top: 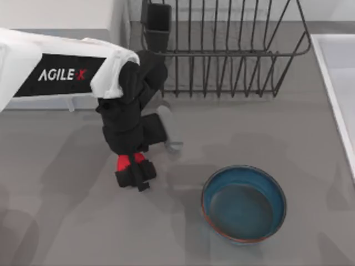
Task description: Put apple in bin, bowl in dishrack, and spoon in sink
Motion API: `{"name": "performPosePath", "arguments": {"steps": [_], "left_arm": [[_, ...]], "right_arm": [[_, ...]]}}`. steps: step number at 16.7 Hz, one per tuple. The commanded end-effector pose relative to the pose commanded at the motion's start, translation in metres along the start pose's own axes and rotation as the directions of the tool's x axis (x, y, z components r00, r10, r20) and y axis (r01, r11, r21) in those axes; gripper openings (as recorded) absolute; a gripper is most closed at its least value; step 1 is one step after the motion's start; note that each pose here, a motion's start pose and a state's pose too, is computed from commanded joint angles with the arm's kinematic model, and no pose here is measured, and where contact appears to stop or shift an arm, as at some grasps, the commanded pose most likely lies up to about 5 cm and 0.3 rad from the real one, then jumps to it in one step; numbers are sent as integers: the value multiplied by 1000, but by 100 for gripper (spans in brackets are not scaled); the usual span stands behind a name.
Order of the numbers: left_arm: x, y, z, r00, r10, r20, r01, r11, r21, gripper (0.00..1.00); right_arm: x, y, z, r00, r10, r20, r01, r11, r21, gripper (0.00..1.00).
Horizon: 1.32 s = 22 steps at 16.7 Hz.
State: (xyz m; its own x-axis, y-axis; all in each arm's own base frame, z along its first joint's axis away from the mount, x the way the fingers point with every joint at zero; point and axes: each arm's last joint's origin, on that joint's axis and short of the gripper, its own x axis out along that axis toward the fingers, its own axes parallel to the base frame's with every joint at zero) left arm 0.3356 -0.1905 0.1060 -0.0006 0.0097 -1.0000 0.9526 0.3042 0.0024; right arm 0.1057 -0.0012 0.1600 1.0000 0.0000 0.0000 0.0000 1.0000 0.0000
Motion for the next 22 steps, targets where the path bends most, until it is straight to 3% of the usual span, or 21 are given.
{"name": "performPosePath", "arguments": {"steps": [6,11,14,19,22], "left_arm": [[-36,2,5,1000,8,24,-8,1000,0,0],[-79,-1,0,999,-31,-19,31,1000,-1,0],[-106,-1,-1,1000,-5,10,5,1000,-6,0],[-106,0,-1,1000,-4,10,4,1000,-5,0],[-115,-2,-10,1000,-1,20,3,997,-80,0]], "right_arm": [[0,0,0,1000,0,0,0,1000,0,100],[0,0,0,1000,0,0,0,1000,0,100],[0,0,0,1000,0,0,0,1000,0,100],[0,0,0,1000,0,0,0,1000,0,100],[0,0,0,1000,0,0,0,1000,0,100]]}}
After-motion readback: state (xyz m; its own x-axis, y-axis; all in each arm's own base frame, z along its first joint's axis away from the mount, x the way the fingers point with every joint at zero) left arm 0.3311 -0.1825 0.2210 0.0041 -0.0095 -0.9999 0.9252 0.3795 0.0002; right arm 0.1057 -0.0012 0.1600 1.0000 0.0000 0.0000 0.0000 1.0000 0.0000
